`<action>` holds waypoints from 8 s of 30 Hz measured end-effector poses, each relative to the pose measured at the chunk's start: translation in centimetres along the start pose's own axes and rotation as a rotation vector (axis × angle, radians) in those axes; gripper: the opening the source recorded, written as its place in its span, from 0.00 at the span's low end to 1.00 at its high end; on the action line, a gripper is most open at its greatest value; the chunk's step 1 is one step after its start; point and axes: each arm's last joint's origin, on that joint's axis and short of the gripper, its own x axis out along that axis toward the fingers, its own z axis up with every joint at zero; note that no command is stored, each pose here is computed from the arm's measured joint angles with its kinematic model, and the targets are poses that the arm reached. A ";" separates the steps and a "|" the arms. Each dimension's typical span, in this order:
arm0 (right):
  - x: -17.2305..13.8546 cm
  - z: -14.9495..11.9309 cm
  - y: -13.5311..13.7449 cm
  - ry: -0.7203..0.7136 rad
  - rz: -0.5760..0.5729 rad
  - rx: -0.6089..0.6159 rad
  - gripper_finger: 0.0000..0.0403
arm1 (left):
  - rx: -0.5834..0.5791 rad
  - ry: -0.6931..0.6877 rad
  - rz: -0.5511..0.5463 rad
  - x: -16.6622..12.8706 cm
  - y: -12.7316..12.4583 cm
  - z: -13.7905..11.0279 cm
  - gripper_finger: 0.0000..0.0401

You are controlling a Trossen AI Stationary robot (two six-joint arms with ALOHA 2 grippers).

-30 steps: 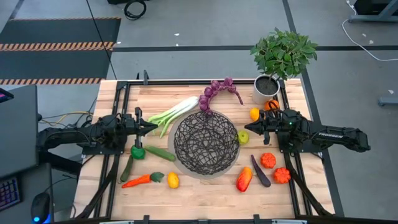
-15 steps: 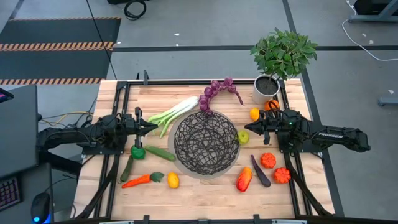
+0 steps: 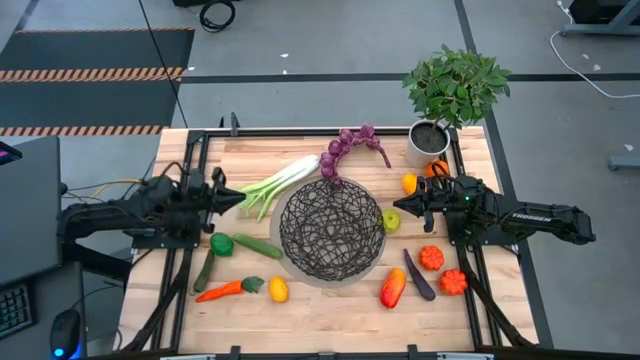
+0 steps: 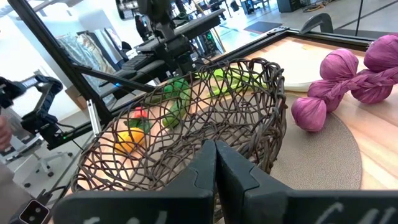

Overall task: Build produce basket
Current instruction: Put the green cucumber into the black wire basket, then put the yellow lemon into the black wire basket

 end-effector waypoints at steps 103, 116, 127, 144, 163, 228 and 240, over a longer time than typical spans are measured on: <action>18.1 20.9 0.6 0.152 0.111 0.194 0.13 | -0.265 1.248 0.323 11.9 0.9 8.7 0.64; 18.8 19.6 2.8 0.192 0.099 0.155 0.72 | -0.139 1.458 0.101 10.4 1.8 2.3 0.67; 19.3 18.0 4.8 0.244 0.017 0.196 0.84 | 0.106 1.511 -0.174 9.0 0.4 -4.5 0.67; 19.3 17.4 5.4 0.268 -0.021 0.224 0.82 | 0.196 1.467 -0.097 8.3 -0.1 -8.6 0.67; 19.2 17.3 5.4 0.299 0.024 0.223 0.82 | 0.058 1.516 0.044 10.1 0.6 -12.1 0.67; 0.2 20.5 7.2 0.449 -0.074 0.297 0.68 | -0.034 0.894 0.222 27.5 -1.7 3.0 0.54; -1.5 19.1 7.2 0.570 -0.154 0.282 0.69 | -0.235 1.025 0.374 25.7 -1.9 2.7 0.80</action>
